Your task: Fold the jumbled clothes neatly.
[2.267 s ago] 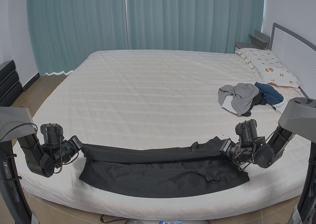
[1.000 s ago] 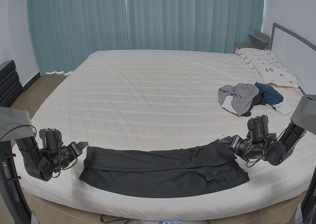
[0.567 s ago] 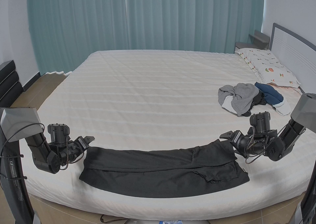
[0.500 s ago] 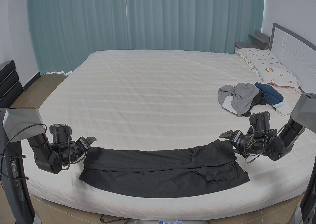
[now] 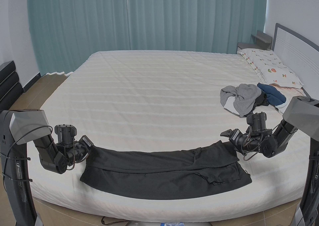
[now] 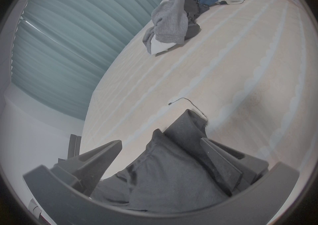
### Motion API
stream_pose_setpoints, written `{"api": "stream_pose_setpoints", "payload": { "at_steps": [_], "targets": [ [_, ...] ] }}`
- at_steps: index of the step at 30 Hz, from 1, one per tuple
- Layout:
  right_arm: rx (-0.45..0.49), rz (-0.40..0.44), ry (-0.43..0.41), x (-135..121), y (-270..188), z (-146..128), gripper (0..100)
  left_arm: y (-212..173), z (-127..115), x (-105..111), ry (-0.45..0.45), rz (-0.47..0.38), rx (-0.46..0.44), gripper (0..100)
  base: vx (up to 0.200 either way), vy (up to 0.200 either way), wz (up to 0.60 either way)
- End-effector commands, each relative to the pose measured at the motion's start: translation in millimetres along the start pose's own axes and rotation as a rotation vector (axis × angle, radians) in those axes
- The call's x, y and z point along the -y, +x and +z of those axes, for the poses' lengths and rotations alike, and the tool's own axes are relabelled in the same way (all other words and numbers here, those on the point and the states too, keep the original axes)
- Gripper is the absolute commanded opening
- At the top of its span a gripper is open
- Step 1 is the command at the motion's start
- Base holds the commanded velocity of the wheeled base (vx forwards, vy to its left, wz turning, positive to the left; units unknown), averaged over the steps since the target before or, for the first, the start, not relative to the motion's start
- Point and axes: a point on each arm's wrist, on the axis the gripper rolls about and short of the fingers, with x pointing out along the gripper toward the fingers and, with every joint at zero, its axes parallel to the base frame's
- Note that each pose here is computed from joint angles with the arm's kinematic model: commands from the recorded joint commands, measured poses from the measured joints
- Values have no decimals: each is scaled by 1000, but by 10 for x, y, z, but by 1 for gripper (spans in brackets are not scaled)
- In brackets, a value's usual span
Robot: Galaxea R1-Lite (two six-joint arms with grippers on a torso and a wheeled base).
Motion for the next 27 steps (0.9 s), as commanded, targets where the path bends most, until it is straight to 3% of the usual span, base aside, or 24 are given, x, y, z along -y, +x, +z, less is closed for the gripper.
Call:
{"api": "stream_pose_setpoints", "payload": {
  "at_steps": [1, 11, 20, 21, 27],
  "targets": [
    [-9, -31, 11, 128, 147, -8, 100, 20, 47, 11, -20, 7, 34, 0, 0, 0, 0],
    [18, -33, 26, 192, 257, 96, 100, 50, 68, 11, -89, 9, 49, 0, 0, 0, 0],
    [31, -20, 21, 235, 344, 54, 100, 63, 73, 15, -92, 5, 50, 0, 0, 0, 0],
    [31, -20, 21, 238, 347, 52, 0, 66, 70, 11, -92, 6, 49, 0, 0, 0, 0],
    [58, -5, 32, 225, 343, 124, 0, 71, 83, -9, -95, 12, 54, 0, 0, 0, 0]
  ]
}}
